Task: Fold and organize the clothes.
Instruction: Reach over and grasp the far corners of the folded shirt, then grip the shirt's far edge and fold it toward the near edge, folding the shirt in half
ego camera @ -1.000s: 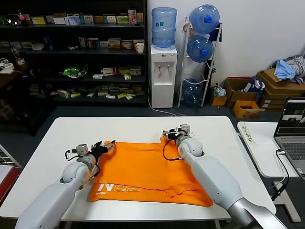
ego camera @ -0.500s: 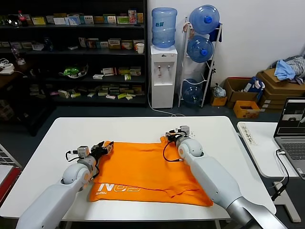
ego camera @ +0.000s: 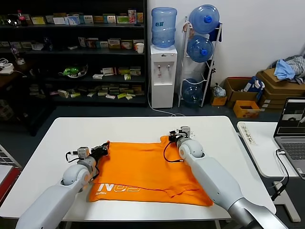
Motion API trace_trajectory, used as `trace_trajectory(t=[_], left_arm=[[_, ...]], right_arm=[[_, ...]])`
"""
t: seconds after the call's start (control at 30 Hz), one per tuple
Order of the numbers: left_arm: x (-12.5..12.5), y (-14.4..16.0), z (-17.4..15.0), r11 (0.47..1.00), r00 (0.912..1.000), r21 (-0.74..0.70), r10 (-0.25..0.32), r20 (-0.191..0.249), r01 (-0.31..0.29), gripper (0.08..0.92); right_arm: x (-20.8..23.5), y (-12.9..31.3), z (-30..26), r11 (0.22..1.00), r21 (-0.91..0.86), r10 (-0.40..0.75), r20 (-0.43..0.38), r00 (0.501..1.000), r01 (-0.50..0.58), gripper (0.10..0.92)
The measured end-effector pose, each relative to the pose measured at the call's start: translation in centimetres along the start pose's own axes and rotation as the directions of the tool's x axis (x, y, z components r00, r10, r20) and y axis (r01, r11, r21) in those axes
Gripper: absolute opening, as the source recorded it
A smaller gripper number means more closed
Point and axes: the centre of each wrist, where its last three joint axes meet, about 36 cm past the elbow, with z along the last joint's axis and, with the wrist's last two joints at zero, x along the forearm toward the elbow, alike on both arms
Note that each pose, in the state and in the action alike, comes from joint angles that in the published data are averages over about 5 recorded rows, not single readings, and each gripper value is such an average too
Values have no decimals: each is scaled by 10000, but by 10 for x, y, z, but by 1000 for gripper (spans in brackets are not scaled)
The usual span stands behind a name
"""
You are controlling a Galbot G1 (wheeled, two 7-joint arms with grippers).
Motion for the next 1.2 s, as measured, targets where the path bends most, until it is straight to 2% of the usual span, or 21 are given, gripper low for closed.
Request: trace_trajectory(t=[0.23, 0.57, 0.87, 1.2], left_arm=[[13, 0, -8, 9997, 9999, 233, 44, 146, -48, 100], [51, 4, -19, 9981, 9985, 518, 310, 452, -334, 100], [93, -5, -17, 9951, 9941, 438, 862, 655, -892, 100], [131, -18, -6, 9881, 9832, 9, 1529, 999, -1537, 100]], right_arm=[[20, -3, -1, 9998, -92, -161, 435, 9989, 165, 126], [81, -10, -3, 9995, -241, -199, 941, 9954, 223, 126], [140, -20, 15, 9997, -218, -80, 826, 9965, 98, 126], [195, -21, 46, 9999, -37, -123, 445, 9989, 125, 126]])
